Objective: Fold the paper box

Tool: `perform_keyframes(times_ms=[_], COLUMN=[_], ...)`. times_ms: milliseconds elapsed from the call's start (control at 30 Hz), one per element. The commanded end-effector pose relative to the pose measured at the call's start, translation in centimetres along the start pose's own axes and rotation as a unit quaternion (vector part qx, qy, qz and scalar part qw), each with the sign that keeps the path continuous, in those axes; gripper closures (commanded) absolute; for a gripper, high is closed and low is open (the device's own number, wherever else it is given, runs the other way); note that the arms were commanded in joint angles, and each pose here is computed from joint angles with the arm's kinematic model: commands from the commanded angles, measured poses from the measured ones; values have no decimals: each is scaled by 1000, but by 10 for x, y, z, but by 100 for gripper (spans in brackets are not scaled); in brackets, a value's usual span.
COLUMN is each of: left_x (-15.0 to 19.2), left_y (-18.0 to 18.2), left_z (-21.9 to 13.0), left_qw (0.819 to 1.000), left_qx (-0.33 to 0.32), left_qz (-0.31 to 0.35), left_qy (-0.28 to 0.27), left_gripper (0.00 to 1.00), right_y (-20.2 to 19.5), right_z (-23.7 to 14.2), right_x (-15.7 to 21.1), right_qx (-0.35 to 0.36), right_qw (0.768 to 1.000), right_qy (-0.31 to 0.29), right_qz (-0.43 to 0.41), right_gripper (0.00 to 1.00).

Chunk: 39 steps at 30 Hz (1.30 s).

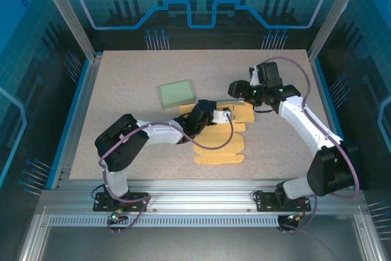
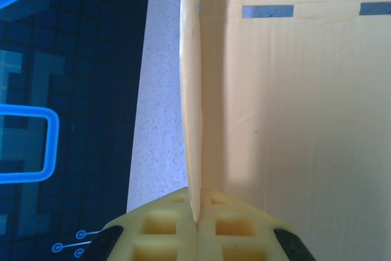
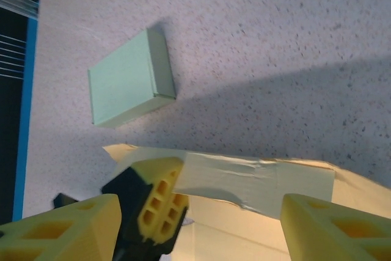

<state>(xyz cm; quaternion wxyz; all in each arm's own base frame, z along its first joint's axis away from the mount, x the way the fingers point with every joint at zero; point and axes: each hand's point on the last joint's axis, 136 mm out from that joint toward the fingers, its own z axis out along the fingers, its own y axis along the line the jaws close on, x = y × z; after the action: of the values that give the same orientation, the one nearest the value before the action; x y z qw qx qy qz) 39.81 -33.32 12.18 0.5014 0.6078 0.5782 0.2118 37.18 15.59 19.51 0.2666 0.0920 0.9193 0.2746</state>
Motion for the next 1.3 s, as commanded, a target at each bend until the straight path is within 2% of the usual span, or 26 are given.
perform_keyframes(times_ms=[0, 433, 700, 900, 1033, 1133, 1267], left_x=[-4, -9, -19, -18, -13, -7, 4], left_y=[10, 19, 13, 11, 4, 3, 9], left_z=[-1, 4, 0, -8, -12, -14, -20], left_qw=[999, 997, 996, 996, 997, 998, 998], left_qx=[-33, -78, -83, -75, -56, -43, -38], left_qz=[0, 6, 16, 8, -1, -11, -30], left_qy=[-3, -7, -31, -46, -50, -47, -44], left_gripper=[100, 100, 100, 100, 91, 80, 76], right_y=[-2, -7, -2, -15, -24, -30, -35], right_z=[11, 43, 54, 63, 69, 72, 72], right_x=[15, 31, 26, 30, 34, 36, 37], right_qx=[5, -8, -22, 4, 17, 26, 38], right_qw=[999, 996, 996, 996, 995, 995, 994], right_qy=[28, 67, 69, 76, 81, 85, 88], right_qz=[20, 50, 53, 55, 55, 53, 47], right_gripper=[33, 39, 52, 65, 75, 80, 85])
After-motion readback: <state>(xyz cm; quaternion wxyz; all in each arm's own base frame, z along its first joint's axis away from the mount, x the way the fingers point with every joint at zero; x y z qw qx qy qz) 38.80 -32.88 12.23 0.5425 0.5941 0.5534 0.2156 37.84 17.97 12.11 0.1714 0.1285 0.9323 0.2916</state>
